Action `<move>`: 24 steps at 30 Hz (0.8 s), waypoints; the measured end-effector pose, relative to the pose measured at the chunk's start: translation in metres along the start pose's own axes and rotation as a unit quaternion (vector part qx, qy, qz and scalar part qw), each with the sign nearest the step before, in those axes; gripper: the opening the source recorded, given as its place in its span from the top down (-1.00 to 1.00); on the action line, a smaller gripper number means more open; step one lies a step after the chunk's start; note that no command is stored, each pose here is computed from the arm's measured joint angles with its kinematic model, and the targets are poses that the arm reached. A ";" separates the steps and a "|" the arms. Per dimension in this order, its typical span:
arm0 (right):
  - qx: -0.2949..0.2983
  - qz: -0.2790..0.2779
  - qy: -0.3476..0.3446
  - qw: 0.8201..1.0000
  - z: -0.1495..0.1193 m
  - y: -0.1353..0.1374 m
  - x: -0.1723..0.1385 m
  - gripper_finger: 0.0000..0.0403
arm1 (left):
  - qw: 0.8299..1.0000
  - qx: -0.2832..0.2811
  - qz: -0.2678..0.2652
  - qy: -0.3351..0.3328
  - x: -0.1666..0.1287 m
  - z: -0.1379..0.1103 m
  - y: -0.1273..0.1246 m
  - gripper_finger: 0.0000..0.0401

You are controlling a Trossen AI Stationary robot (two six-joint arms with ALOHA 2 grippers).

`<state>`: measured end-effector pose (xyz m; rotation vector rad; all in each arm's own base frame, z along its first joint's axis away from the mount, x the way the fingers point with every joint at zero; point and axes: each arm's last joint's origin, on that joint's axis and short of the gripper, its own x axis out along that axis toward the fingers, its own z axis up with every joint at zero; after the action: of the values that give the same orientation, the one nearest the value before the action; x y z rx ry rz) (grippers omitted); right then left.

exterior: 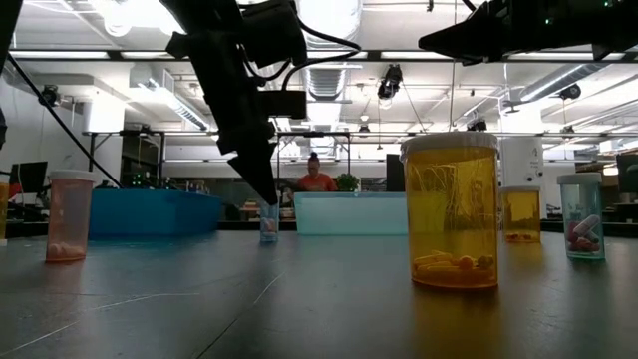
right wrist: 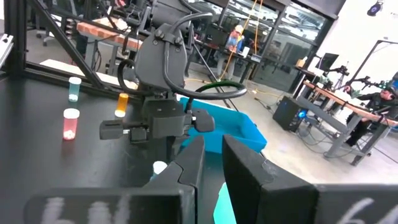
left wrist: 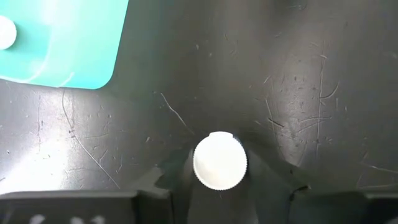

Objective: Pick and place medicine bottles into bin by pill shape (circle, oval)
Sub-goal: Put the top blue capsule bottle into the blue bin

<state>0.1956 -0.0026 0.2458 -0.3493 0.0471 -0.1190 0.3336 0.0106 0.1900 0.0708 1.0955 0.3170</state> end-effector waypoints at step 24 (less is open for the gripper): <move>0.000 0.000 0.000 1.000 0.000 0.000 0.000 0.76 | 0.989 -0.105 0.077 -0.065 -0.110 -0.025 0.111 0.54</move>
<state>0.1956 -0.0026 0.2459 -0.3486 0.0462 -0.1193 0.2413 0.0824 0.2970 -0.0116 0.9232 0.5573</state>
